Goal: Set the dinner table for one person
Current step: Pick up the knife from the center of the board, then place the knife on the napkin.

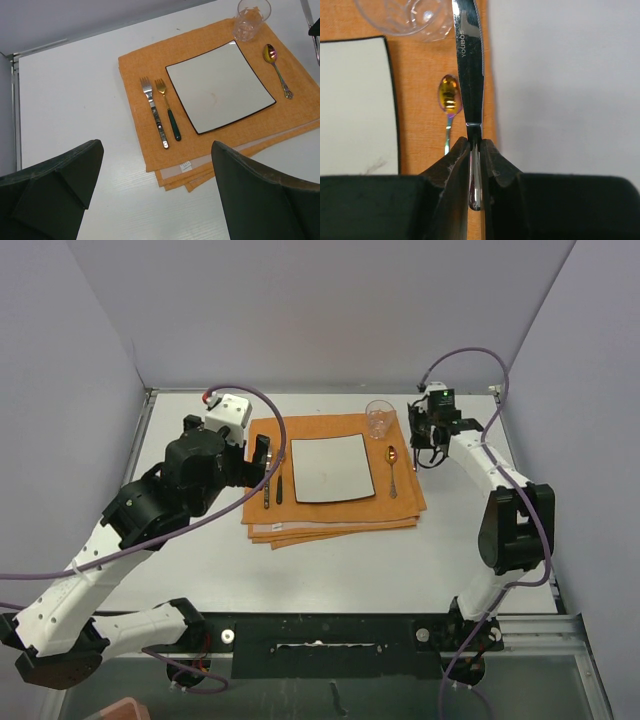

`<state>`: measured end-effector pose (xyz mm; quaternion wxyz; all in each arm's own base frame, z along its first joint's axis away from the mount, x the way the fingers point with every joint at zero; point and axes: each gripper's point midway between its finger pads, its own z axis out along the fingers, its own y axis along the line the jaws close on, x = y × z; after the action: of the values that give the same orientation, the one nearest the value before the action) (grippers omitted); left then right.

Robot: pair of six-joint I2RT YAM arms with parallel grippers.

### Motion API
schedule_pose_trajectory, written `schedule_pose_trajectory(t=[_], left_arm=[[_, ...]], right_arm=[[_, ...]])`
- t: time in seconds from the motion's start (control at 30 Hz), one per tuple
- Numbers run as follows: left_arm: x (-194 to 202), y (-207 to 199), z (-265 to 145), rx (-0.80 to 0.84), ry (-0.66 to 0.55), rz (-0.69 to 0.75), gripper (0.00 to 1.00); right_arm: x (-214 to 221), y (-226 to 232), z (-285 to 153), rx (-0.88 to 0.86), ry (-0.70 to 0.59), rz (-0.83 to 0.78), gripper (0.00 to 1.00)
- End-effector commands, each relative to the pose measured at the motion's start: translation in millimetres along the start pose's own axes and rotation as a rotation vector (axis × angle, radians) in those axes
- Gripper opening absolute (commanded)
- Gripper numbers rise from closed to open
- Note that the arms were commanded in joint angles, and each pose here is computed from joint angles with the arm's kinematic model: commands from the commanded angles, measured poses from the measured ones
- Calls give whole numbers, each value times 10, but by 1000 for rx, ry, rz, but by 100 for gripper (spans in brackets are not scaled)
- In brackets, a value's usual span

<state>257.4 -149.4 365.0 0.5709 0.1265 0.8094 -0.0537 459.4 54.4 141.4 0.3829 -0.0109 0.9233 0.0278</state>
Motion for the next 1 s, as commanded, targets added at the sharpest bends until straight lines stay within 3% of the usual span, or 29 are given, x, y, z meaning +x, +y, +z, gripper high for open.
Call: schedule_pose_trajectory(t=[0.0,0.4,0.97], left_arm=[[-109,-102,85,22,-30,-19,90],[-137,-142,112,25,-16,-28,90],[-212,-82,90,-7,-34,-38,90]], right_arm=[[-169,302,-151,-44,-94,22,0],[178,776,37,-88,-12,-29,0],[561,880,250,-73,91,-60,0]])
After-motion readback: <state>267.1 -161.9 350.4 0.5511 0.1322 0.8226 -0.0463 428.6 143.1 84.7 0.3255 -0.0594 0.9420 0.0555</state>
